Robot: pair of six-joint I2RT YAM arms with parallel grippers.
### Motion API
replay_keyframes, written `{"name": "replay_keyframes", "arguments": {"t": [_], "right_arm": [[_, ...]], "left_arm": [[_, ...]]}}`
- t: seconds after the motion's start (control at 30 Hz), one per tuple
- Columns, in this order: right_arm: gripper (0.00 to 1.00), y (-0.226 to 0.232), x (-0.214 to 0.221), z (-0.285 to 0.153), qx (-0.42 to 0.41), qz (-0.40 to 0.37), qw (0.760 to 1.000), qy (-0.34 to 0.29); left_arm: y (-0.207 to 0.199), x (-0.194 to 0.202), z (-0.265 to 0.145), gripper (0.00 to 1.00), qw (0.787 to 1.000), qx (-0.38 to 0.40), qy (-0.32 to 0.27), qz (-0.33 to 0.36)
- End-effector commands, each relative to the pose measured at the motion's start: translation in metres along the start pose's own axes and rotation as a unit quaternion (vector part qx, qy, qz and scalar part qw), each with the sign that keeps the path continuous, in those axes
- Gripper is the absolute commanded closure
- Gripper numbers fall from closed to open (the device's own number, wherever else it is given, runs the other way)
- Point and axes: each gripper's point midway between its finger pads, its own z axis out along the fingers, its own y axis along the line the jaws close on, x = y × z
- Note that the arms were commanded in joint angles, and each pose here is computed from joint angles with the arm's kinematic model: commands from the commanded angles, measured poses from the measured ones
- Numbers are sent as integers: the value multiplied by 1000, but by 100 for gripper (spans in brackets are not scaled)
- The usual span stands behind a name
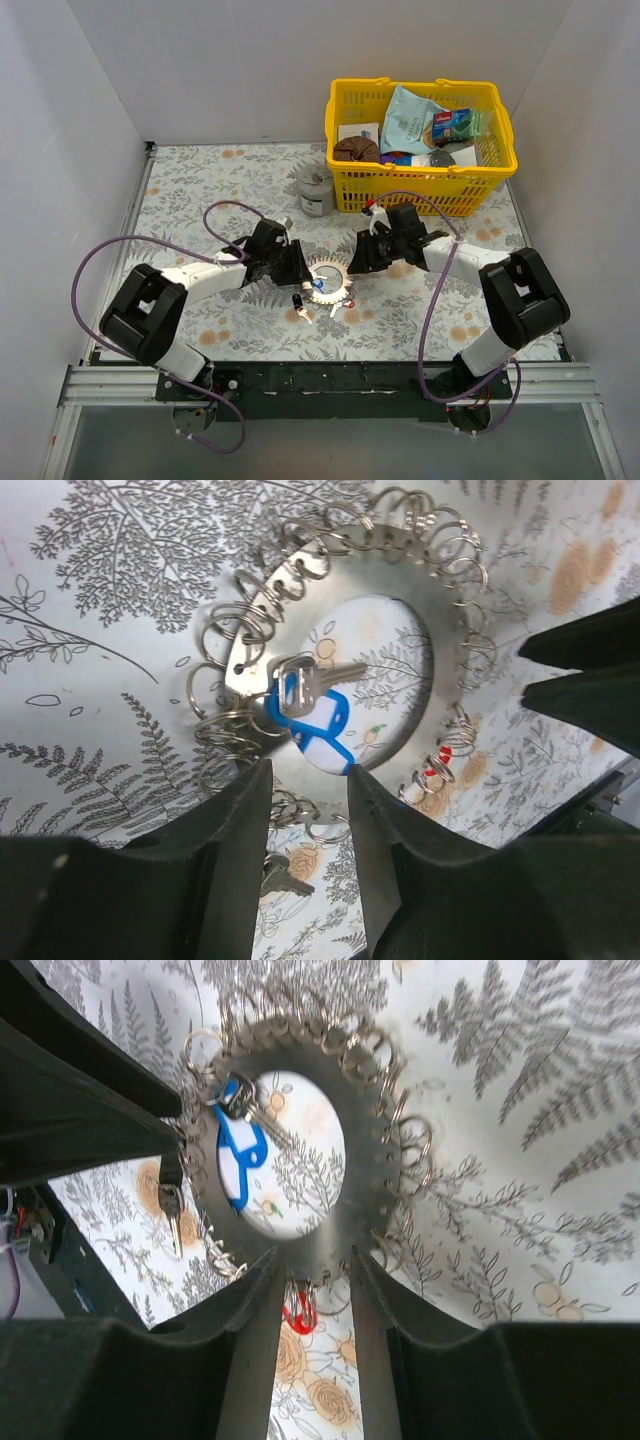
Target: Put the keys on the keyring
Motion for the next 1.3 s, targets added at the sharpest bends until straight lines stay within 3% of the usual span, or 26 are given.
{"name": "replay_keyframes", "arguments": {"t": [0.0, 0.23, 0.43, 0.8, 1.07, 1.27], "right_arm": [[59, -6, -17, 4, 22, -16, 1000, -8], [59, -12, 0, 20, 10, 5, 1000, 27], [65, -3, 25, 19, -4, 2, 998, 55], [67, 49, 57, 12, -51, -21, 995, 82], [64, 83, 51, 13, -92, -23, 993, 77], [62, 92, 33, 10, -89, -32, 994, 55]], "left_arm": [[16, -8, 4, 65, 998, -62, 6, -31], [34, -2, 18, 66, 993, -103, 32, -45], [27, -5, 37, 66, 995, -83, 51, -31], [-7, -18, 64, 65, 996, -23, 80, 26], [-47, -4, 80, 64, 992, 16, 103, 69], [-60, -15, 73, 61, 993, 20, 78, 86]]}}
